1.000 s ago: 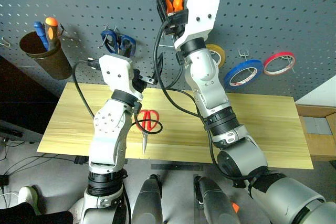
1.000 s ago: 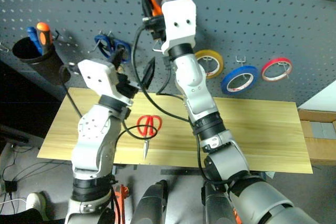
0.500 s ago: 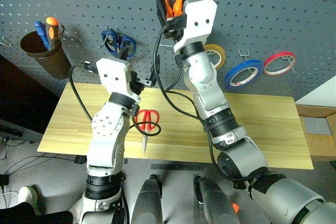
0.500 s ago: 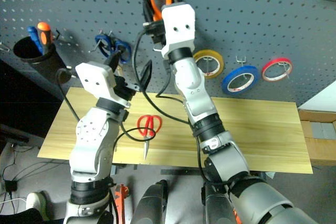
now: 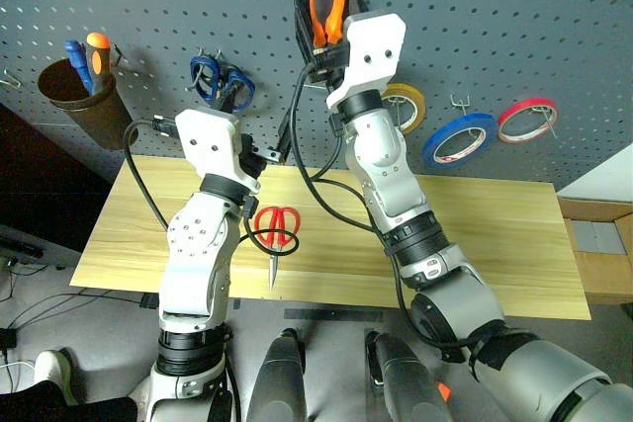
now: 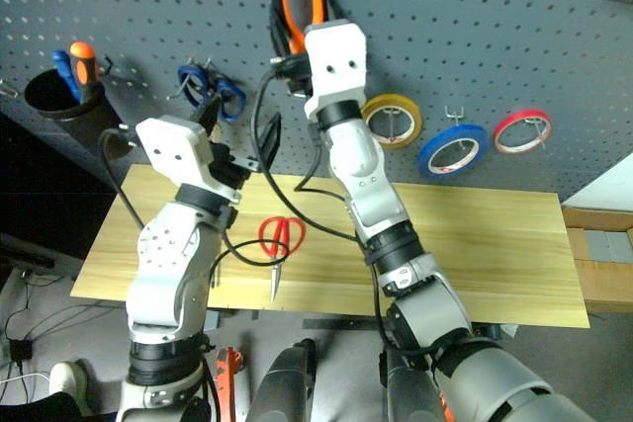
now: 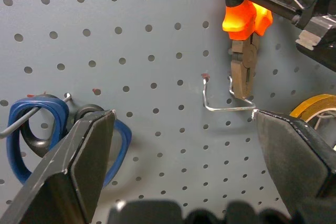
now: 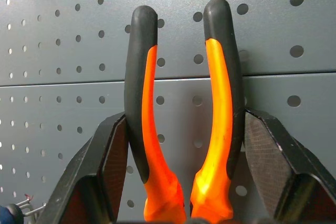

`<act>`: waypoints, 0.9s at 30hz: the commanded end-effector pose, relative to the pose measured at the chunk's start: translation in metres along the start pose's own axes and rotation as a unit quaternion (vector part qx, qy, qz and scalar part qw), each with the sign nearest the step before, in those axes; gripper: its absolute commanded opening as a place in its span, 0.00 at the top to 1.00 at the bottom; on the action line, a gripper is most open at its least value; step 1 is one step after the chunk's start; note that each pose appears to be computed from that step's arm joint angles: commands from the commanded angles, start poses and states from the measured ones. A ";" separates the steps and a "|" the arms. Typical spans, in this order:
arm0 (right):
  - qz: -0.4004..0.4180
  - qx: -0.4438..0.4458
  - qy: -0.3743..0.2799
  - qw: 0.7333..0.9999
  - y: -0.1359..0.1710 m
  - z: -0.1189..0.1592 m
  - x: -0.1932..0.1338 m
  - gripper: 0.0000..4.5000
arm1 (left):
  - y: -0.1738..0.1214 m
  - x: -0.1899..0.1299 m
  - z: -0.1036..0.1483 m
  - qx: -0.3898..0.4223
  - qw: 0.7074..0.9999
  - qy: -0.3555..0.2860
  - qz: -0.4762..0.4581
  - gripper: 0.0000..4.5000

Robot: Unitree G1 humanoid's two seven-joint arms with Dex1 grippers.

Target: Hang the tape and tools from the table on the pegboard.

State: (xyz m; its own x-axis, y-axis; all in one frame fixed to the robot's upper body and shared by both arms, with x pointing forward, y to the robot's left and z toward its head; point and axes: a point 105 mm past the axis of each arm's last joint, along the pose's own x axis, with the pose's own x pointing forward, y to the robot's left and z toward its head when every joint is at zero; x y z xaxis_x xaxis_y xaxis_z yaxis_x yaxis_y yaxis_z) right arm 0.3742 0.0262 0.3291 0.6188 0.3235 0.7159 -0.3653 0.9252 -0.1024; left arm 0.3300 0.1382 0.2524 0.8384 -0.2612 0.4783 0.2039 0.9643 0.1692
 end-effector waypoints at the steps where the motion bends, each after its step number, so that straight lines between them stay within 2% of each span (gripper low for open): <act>1: -0.001 0.056 0.028 0.998 0.023 -0.015 -0.014 0.40 | 0.002 -0.003 0.015 0.011 1.000 -0.028 0.004 0.00; 16: 0.008 0.046 0.029 0.998 0.026 -0.012 -0.011 0.40 | 0.003 -0.002 0.014 0.014 0.999 -0.028 0.007 0.00; 21: 0.007 0.034 0.028 0.999 0.020 -0.012 -0.014 0.05 | 0.002 0.000 0.013 0.014 0.999 -0.029 0.006 0.00; 22: 0.007 0.031 0.025 0.999 0.018 -0.011 -0.014 0.03 | 0.002 0.000 0.013 0.013 0.999 -0.029 0.005 0.00; 27: 0.009 0.009 0.012 1.000 0.005 -0.001 -0.022 0.03 | -0.001 0.002 0.010 0.011 1.000 -0.029 0.000 0.00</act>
State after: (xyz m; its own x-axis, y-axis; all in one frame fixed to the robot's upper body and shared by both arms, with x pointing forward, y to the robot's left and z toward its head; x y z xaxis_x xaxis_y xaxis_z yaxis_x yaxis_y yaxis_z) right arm 0.3729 0.0228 0.3037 0.6653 0.3455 0.6618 -0.3711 0.9222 -0.1084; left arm 0.3305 0.1386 0.2515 0.8351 -0.2604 0.4845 0.2010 0.9644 0.1718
